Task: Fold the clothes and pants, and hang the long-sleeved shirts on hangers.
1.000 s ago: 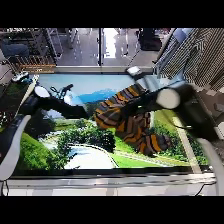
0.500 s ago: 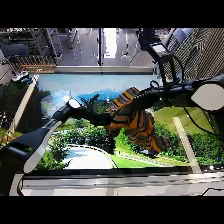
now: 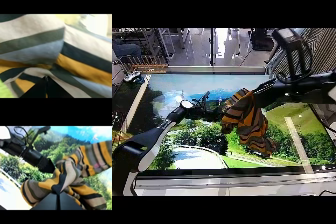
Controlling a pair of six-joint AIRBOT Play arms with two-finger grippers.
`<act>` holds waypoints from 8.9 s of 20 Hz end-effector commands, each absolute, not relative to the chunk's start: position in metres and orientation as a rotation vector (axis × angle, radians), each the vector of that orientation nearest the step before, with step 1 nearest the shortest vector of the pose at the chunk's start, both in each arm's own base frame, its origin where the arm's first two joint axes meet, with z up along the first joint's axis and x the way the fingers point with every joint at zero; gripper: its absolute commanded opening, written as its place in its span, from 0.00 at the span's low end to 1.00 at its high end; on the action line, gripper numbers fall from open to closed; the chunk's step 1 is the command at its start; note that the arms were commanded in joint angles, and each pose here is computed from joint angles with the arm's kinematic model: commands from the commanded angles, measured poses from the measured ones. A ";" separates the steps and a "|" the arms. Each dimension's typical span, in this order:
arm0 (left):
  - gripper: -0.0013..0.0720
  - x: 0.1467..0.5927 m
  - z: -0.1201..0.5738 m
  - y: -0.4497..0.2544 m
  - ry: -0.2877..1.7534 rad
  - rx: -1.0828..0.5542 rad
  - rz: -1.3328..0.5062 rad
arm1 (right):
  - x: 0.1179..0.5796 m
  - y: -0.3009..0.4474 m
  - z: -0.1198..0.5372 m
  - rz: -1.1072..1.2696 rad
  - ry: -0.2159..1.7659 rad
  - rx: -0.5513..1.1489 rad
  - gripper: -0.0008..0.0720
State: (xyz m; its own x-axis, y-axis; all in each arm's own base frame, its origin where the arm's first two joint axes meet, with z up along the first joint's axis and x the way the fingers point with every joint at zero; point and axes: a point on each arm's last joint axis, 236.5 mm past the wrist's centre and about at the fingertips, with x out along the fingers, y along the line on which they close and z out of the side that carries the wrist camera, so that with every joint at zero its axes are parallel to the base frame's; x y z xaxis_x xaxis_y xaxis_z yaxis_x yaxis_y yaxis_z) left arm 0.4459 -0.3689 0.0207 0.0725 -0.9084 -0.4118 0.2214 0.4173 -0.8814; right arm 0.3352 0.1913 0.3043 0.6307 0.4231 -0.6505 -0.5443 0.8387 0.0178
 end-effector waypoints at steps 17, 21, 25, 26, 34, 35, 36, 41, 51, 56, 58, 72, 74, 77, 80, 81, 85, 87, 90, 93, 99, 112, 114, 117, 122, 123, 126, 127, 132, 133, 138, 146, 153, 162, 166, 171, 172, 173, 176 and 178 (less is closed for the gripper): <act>0.55 0.360 0.251 -0.150 0.753 0.043 -0.713 | 0.369 0.253 0.322 0.705 0.567 -0.013 0.04; 0.69 0.363 0.157 -0.147 0.969 -0.005 -0.711 | 0.457 0.228 0.163 0.526 0.913 0.062 0.37; 0.72 0.394 0.059 -0.146 1.090 -0.082 -0.660 | 0.461 0.184 0.109 0.507 1.116 0.129 0.68; 0.72 0.405 0.039 -0.150 1.117 -0.127 -0.656 | 0.451 0.182 0.108 0.537 1.159 0.147 0.71; 0.72 0.435 -0.056 -0.185 1.286 -0.290 -0.679 | 0.380 0.207 0.020 0.545 1.489 0.165 0.84; 0.72 0.440 -0.058 -0.184 1.281 -0.295 -0.668 | 0.379 0.212 0.005 0.524 1.501 0.195 0.84; 0.72 0.442 -0.060 -0.184 1.288 -0.305 -0.656 | 0.376 0.217 -0.007 0.521 1.515 0.218 0.84; 0.72 0.420 -0.076 -0.199 1.380 -0.300 -0.708 | 0.372 0.262 -0.052 0.563 1.571 0.301 0.78; 0.03 0.408 -0.023 -0.229 1.380 -0.257 -0.908 | 0.424 0.204 0.020 0.442 1.424 0.056 0.04; 0.03 0.410 0.140 -0.188 1.139 -0.121 -0.976 | 0.453 0.179 0.181 0.504 1.053 -0.017 0.04; 0.03 0.394 0.182 -0.181 1.044 -0.070 -0.961 | 0.430 0.154 0.209 0.524 1.022 -0.107 0.04; 0.62 0.415 -0.027 -0.216 1.461 -0.214 -0.690 | 0.310 0.034 0.007 0.418 1.635 -0.056 0.69; 0.63 0.417 -0.059 -0.210 1.521 -0.187 -0.666 | 0.346 0.037 0.010 0.375 1.492 -0.040 0.85; 0.63 0.421 -0.084 -0.195 1.547 -0.120 -0.618 | 0.399 0.061 0.019 0.381 1.265 0.007 0.93; 0.72 0.419 -0.087 -0.199 1.534 -0.071 -0.666 | 0.430 0.100 0.002 0.466 1.164 -0.065 0.97; 0.72 0.418 -0.087 -0.202 1.535 -0.066 -0.672 | 0.436 0.117 -0.010 0.499 1.149 -0.105 0.97; 0.64 0.411 -0.079 -0.226 1.513 -0.082 -0.762 | 0.437 0.170 -0.058 0.597 1.168 -0.200 0.96; 0.24 0.409 -0.073 -0.238 1.503 -0.122 -0.801 | 0.431 0.181 -0.075 0.620 1.200 -0.216 0.81; 0.04 0.404 -0.072 -0.237 1.520 -0.124 -0.808 | 0.429 0.180 -0.072 0.614 1.217 -0.223 0.16; 0.03 0.391 -0.056 -0.227 1.562 -0.123 -0.836 | 0.437 0.171 -0.032 0.584 1.203 -0.273 0.04; 0.03 0.403 0.125 -0.184 1.162 -0.005 -0.854 | 0.440 0.186 0.183 0.612 0.850 -0.230 0.04; 0.03 0.274 0.140 -0.226 1.147 0.213 -1.043 | 0.407 0.238 0.166 0.706 1.069 0.165 0.55; 0.03 0.275 0.080 -0.211 1.264 0.217 -0.935 | 0.381 0.222 0.116 0.673 1.257 0.111 0.55; 0.03 0.269 0.030 -0.185 1.373 0.140 -0.861 | 0.340 0.213 0.066 0.663 1.392 0.143 0.54; 0.03 0.264 0.022 -0.183 1.373 0.141 -0.902 | 0.296 0.268 0.010 0.702 1.408 0.415 0.55; 0.03 0.263 0.025 -0.188 1.368 0.120 -0.918 | 0.295 0.282 -0.001 0.696 1.399 0.447 0.55; 0.03 0.260 0.038 -0.201 1.326 0.082 -0.973 | 0.305 0.310 -0.029 0.679 1.387 0.444 0.52; 0.03 0.258 0.042 -0.201 1.317 0.085 -0.974 | 0.312 0.314 -0.038 0.668 1.392 0.443 0.47; 0.03 0.252 0.055 -0.200 1.285 0.099 -0.983 | 0.362 0.321 -0.044 0.611 1.361 0.509 0.49; 0.03 0.252 0.056 -0.200 1.284 0.099 -0.983 | 0.366 0.323 -0.043 0.604 1.363 0.527 0.50; 0.03 0.252 0.055 -0.200 1.284 0.099 -0.983 | 0.398 0.344 -0.020 0.584 1.256 0.735 0.48; 0.03 0.253 0.054 -0.199 1.287 0.102 -0.980 | 0.460 0.360 0.032 0.687 0.990 0.668 0.47; 0.03 0.253 0.054 -0.199 1.287 0.102 -0.980 | 0.375 0.315 -0.004 0.670 1.386 0.298 0.46; 0.03 0.250 0.054 -0.199 1.294 0.103 -0.985 | 0.397 0.324 -0.055 0.507 1.360 0.288 0.44; 0.04 0.251 0.054 -0.199 1.294 0.102 -0.985 | 0.416 0.329 -0.056 0.491 1.289 0.321 0.04; 0.42 0.246 0.054 -0.199 1.307 0.109 -0.994 | 0.378 0.297 -0.011 0.585 1.427 0.009 0.03; 0.83 0.247 0.052 -0.194 1.318 0.129 -0.977 | 0.373 0.291 0.008 0.595 1.425 -0.035 0.03; 0.88 0.252 0.049 -0.182 1.329 0.159 -0.922 | 0.368 0.285 0.026 0.609 1.413 -0.068 0.03; 0.88 0.304 0.086 -0.161 1.193 0.149 -0.749 | 0.349 0.278 0.056 0.633 1.403 -0.110 0.03; 0.87 0.336 0.112 -0.174 1.031 0.132 -0.761 | 0.341 0.281 0.065 0.648 1.388 -0.129 0.03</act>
